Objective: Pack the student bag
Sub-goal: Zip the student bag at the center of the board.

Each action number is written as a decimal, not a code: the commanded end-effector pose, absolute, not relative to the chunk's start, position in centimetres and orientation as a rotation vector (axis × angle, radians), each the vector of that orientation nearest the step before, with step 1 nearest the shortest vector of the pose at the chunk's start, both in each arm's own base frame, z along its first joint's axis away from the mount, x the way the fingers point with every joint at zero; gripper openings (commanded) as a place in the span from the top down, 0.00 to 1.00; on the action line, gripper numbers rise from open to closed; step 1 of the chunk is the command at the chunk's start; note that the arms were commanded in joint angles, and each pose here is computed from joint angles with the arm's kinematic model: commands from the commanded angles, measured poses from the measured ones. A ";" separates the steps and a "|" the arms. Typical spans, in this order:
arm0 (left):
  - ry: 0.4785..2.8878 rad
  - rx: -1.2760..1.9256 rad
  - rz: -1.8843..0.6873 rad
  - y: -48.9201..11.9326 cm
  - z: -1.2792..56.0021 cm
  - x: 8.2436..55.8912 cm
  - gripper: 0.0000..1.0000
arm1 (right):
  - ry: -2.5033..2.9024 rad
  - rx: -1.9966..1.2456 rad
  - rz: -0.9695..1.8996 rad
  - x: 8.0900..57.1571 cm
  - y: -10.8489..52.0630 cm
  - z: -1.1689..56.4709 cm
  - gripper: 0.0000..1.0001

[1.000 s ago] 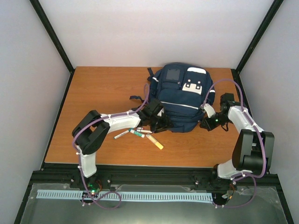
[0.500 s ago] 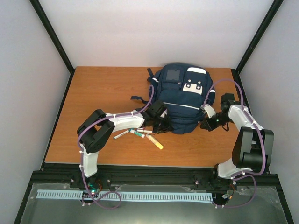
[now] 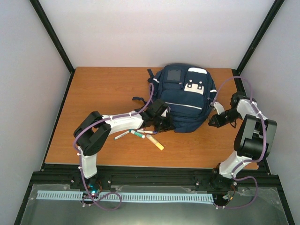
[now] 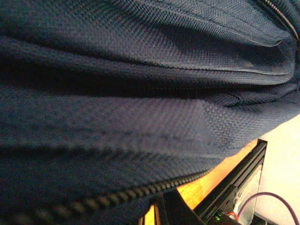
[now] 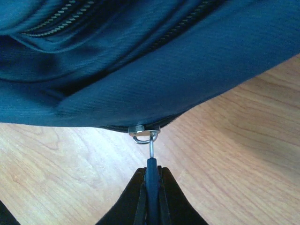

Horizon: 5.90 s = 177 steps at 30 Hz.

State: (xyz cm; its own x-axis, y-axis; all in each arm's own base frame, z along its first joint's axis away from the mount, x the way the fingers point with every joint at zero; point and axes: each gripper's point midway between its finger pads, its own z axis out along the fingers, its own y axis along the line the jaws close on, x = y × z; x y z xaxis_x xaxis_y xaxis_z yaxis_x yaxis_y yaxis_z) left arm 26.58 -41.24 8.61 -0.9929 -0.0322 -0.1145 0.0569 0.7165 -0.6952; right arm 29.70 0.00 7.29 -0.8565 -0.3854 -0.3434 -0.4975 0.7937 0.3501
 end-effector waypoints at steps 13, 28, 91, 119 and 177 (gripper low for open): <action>2.743 0.117 -1.148 -40.5 10.9 25.7 0.99 | 2.713 -0.521 0.504 36.5 -6.4 5.6 0.97; 2.749 0.141 -1.148 -40.3 10.8 25.3 0.99 | 2.685 -0.407 0.443 41.8 -9.8 4.4 0.97; 2.202 0.103 -0.130 -16.5 23.4 34.5 0.00 | 2.156 -0.823 0.659 28.7 9.5 22.9 0.00; 1.932 -0.150 0.034 -10.2 29.4 34.1 0.00 | 2.134 -0.749 0.392 33.7 6.8 27.1 0.00; 2.460 -0.034 -0.590 -24.0 18.6 36.3 0.17 | 2.575 -0.046 0.673 48.5 -7.4 7.2 0.97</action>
State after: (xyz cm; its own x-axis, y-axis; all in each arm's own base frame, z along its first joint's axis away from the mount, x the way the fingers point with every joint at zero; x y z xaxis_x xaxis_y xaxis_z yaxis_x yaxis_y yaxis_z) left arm 36.71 -24.58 17.60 -0.8259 -0.1486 -0.5438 0.1079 0.9051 -0.4112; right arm 50.02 -6.03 6.97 -0.8804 0.0322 -0.4732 -0.1879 0.8924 0.4103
